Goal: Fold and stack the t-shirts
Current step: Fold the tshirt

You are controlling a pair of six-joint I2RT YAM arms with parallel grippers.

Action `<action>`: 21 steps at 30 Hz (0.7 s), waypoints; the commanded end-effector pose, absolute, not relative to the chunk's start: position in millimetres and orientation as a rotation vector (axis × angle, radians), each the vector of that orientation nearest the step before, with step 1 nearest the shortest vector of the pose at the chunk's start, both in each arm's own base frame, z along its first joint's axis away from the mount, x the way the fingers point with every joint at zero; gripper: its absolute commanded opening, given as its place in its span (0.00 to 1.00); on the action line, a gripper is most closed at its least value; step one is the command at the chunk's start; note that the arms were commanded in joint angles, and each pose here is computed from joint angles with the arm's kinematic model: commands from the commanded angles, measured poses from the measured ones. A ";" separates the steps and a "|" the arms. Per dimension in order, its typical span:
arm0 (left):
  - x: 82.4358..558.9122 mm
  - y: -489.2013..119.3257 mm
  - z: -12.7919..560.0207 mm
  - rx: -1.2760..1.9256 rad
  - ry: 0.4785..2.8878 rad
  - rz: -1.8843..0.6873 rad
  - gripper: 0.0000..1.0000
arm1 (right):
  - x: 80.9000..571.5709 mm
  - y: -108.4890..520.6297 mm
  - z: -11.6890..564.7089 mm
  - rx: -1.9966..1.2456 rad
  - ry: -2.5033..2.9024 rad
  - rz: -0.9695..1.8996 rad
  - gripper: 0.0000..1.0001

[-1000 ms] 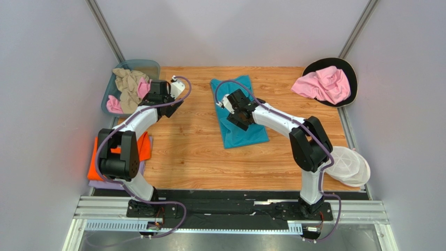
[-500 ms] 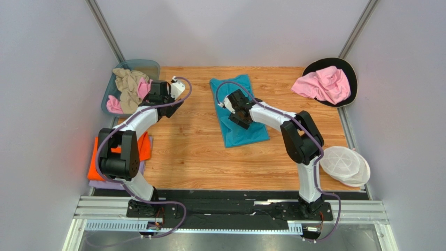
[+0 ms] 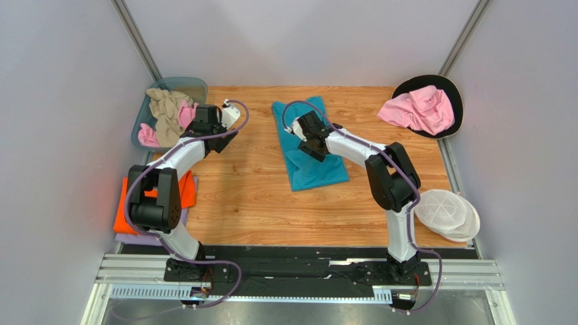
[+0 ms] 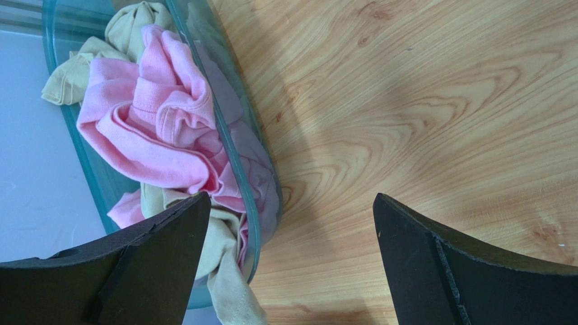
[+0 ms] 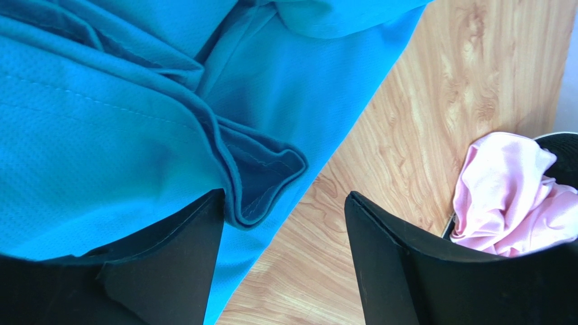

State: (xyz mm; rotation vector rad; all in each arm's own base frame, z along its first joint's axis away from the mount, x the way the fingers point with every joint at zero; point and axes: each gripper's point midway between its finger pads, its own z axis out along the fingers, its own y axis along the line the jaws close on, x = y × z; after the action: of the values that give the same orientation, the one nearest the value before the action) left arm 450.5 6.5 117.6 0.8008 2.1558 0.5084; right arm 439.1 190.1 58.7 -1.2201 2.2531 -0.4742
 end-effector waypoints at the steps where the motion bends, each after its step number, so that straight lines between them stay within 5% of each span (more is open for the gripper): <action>1: 456.6 9.6 119.9 0.786 2.132 0.521 0.99 | 467.3 190.4 78.6 -1.158 2.186 -0.518 0.70; 21: 453.8 11.3 116.4 0.799 2.134 0.533 0.99 | 473.2 175.3 53.2 -1.149 2.237 -0.539 0.70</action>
State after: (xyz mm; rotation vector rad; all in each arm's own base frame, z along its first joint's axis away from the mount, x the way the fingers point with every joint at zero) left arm 450.9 7.9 113.5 0.8039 2.1579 0.5194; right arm 470.3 175.4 44.7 -1.1867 2.2575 -0.5483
